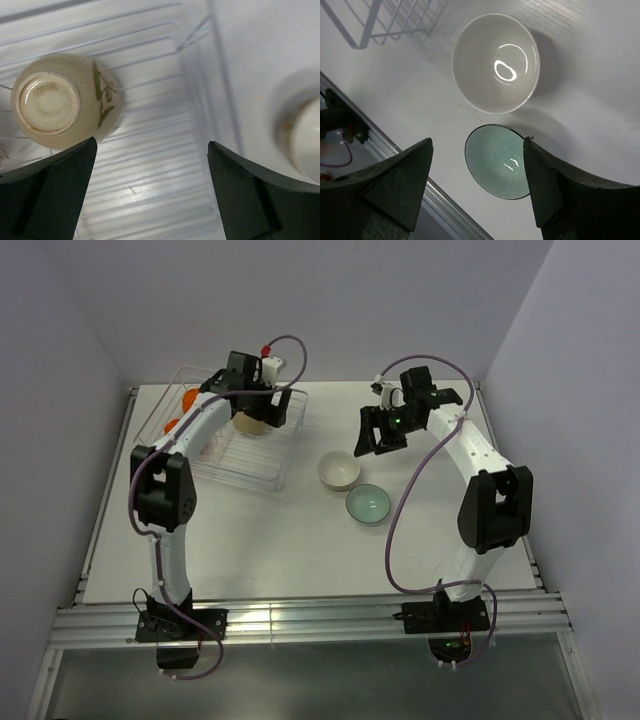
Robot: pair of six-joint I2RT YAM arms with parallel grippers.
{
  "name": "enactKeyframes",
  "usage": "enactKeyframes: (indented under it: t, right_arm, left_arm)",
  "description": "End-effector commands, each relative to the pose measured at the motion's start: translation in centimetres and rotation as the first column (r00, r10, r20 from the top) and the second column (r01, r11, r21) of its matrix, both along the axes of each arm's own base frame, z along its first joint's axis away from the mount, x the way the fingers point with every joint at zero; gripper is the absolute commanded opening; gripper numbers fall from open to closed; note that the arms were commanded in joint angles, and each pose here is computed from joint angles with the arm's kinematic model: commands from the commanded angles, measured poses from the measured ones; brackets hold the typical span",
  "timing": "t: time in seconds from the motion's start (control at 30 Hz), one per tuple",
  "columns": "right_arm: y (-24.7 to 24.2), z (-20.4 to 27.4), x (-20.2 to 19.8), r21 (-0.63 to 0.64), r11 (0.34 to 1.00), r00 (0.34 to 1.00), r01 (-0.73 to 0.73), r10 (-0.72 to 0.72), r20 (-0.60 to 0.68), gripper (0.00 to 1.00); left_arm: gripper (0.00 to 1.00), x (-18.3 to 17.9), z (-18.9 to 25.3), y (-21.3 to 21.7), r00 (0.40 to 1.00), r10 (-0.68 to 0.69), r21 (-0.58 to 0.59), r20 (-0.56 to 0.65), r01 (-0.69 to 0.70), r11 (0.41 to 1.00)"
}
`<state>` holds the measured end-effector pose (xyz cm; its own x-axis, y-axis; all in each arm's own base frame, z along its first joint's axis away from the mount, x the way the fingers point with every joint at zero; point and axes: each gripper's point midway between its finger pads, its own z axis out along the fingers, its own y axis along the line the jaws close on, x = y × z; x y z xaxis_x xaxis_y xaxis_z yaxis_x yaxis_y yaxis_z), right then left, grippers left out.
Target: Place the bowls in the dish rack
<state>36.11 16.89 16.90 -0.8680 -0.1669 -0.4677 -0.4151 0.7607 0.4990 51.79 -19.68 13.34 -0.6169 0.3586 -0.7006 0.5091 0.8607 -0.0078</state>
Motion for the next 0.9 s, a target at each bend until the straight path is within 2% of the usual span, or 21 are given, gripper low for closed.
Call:
enactKeyframes:
  t: [0.0,0.17,0.3,0.67,0.87]
  right_arm:
    - [-1.2,1.0,0.9,-0.055,0.995,0.995,0.079,-0.076,0.058,0.8]
    - [-1.8,-1.2,2.6,-0.176,0.972,0.987,0.158,-0.153,0.041,0.81]
    - [-1.0,-2.5,3.3,-0.216,0.965,0.989,0.149,-0.145,0.035,0.82]
    - [0.3,-7.5,5.9,-0.303,0.943,0.991,0.135,-0.132,0.032,0.77]
    - [0.9,-10.2,6.0,-0.308,0.945,0.993,0.109,-0.118,-0.01,0.64]
  left_arm:
    - [0.99,-2.6,13.1,-2.9,0.974,-0.083,-0.233,0.21,0.133,0.963]
    - [1.0,-6.2,17.6,-2.6,0.962,-0.092,-0.284,0.258,0.167,0.944]
    - [0.99,-8.8,18.7,-1.4,0.954,-0.075,-0.28,0.291,0.16,0.946]
    - [0.99,-14.0,16.5,1.1,0.964,-0.048,-0.265,0.262,0.12,0.957]
    - [1.0,-14.7,15.1,1.3,0.971,-0.043,-0.265,0.237,0.107,0.958]
